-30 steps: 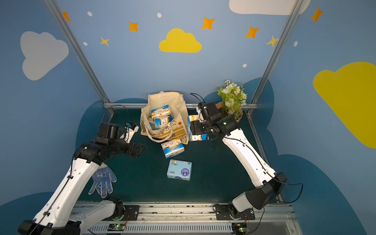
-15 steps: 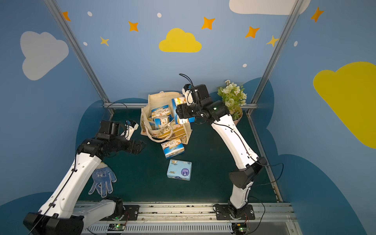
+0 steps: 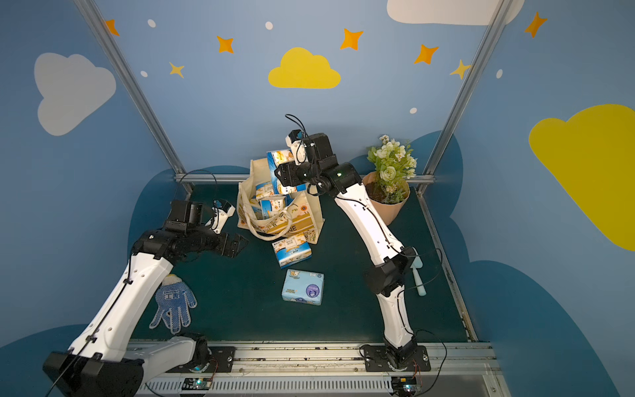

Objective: Put tissues into the canvas bag
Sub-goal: Place the pack of facial tissues in the canvas bag.

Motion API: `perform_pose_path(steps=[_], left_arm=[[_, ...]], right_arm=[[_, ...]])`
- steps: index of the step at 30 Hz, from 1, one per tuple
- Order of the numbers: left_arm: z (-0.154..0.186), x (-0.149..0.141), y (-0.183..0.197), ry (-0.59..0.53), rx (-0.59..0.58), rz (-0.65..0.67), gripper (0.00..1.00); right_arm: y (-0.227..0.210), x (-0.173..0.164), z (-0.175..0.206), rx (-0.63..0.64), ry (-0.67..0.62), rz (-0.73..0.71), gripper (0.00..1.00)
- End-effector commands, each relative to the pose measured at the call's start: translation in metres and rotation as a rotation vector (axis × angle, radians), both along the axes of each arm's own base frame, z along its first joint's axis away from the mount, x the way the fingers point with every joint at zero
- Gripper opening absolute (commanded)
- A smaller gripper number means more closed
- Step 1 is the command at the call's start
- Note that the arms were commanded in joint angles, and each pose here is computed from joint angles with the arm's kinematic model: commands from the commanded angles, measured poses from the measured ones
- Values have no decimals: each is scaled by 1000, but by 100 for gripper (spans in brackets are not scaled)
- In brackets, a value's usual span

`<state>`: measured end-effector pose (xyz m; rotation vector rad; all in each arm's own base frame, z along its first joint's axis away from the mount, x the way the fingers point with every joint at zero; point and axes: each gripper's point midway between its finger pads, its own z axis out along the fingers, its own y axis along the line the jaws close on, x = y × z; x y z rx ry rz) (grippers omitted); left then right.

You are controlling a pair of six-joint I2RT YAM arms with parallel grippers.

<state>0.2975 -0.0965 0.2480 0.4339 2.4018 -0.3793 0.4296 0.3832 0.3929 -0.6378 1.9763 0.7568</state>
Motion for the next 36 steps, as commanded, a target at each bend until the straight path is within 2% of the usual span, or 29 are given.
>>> perform_pose_path(steps=[1,7,16,23,29,36], left_arm=[[5,2,-2,-2,-23,-4,100],[11,1,0,-18,-35,12,100],[15,-1,-1,-35,-50,6,100],[17,-2,-6,-43,-77,-13,100],[14,-7,-7,-52,-78,-23,100],[18,-9,-9,-54,-89,-33,100]], right_arm=[[14,4,39,110,-119,36,78],[32,31,15,139,-113,16,79],[53,63,-42,150,-20,-9,81],[33,68,-67,37,27,-100,85],[12,70,-72,-26,48,-176,89],[-9,70,-72,-94,49,-257,90]])
